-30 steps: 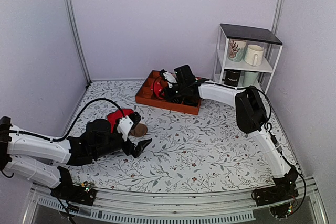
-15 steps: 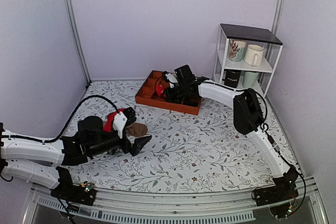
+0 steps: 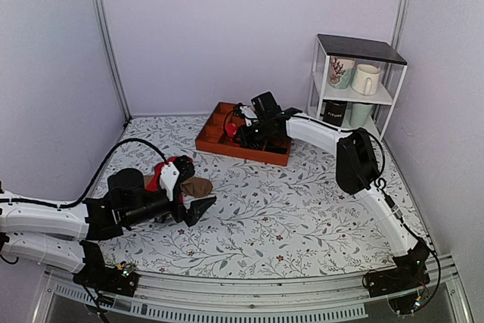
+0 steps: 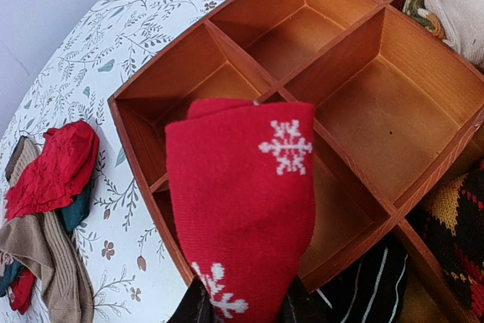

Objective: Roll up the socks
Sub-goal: Move the storage box to the center of the board.

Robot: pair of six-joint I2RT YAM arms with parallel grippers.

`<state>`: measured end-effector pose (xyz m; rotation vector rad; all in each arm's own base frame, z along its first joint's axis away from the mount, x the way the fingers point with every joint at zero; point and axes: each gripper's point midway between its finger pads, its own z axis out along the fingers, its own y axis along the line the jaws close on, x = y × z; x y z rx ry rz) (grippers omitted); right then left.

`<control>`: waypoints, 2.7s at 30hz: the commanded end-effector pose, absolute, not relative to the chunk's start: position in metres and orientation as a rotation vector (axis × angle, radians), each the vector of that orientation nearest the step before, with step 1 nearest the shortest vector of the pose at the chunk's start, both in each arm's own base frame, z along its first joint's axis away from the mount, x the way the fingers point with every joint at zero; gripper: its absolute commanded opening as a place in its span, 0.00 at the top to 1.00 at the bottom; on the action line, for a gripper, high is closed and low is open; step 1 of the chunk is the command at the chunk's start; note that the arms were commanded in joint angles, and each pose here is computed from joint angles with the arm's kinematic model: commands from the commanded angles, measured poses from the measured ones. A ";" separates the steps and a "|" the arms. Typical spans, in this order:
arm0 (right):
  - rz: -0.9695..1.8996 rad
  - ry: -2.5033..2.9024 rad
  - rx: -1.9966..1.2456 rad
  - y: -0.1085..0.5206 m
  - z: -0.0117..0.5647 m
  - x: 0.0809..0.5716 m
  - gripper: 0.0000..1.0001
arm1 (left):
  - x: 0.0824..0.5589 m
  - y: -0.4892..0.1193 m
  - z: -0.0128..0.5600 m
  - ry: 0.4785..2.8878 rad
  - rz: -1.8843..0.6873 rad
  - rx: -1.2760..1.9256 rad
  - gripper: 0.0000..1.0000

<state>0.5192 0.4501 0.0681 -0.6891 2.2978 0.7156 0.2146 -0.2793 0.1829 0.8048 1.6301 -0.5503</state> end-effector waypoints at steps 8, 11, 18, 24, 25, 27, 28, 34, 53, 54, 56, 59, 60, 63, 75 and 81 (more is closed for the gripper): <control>0.422 2.769 -0.692 0.365 -0.038 0.428 1.00 | 0.217 -0.273 0.179 1.640 -0.535 0.795 0.01; 0.414 2.797 -0.681 0.355 -0.041 0.412 1.00 | 0.217 -0.272 0.177 1.653 -0.530 0.796 0.01; 0.490 2.653 -0.653 0.359 0.004 0.415 1.00 | 0.219 -0.265 0.179 1.658 -0.516 0.764 0.00; 0.660 2.318 -0.711 0.395 0.103 0.445 1.00 | 0.225 -0.252 0.184 1.668 -0.459 0.704 0.00; 0.676 2.251 -0.721 0.400 0.122 0.450 1.00 | 0.227 -0.249 0.183 1.674 -0.445 0.690 0.00; 0.688 2.163 -0.738 0.406 0.148 0.457 1.00 | 0.229 -0.242 0.183 1.684 -0.418 0.663 0.00; 0.689 2.132 -0.748 0.409 0.158 0.460 1.00 | 0.230 -0.238 0.184 1.685 -0.406 0.645 0.01; 0.637 2.023 -0.832 0.416 0.171 0.473 1.00 | 0.233 -0.216 0.192 1.673 -0.355 0.545 0.00; 0.528 2.235 -1.076 0.399 0.072 0.435 1.00 | 0.239 -0.216 0.181 1.720 -0.346 0.562 0.00; 0.516 2.249 -1.096 0.398 0.066 0.435 1.00 | 0.239 -0.216 0.180 1.723 -0.346 0.563 0.01; 0.476 2.293 -1.150 0.394 0.054 0.432 1.00 | 0.238 -0.215 0.179 1.722 -0.347 0.565 0.01; 0.403 2.352 -1.240 0.389 0.031 0.430 1.00 | 0.237 -0.214 0.181 1.718 -0.351 0.566 0.01; 0.378 2.370 -1.267 0.388 0.026 0.430 1.00 | 0.237 -0.214 0.183 1.715 -0.353 0.566 0.01; 0.315 2.408 -1.347 0.386 0.011 0.427 1.00 | 0.236 -0.212 0.186 1.708 -0.355 0.563 0.01; 0.099 2.758 -1.292 0.329 -0.027 0.377 1.00 | 0.229 -0.206 0.186 1.694 -0.366 0.574 0.01; -0.007 2.902 -1.269 0.299 -0.040 0.347 1.00 | 0.228 -0.208 0.187 1.685 -0.381 0.579 0.01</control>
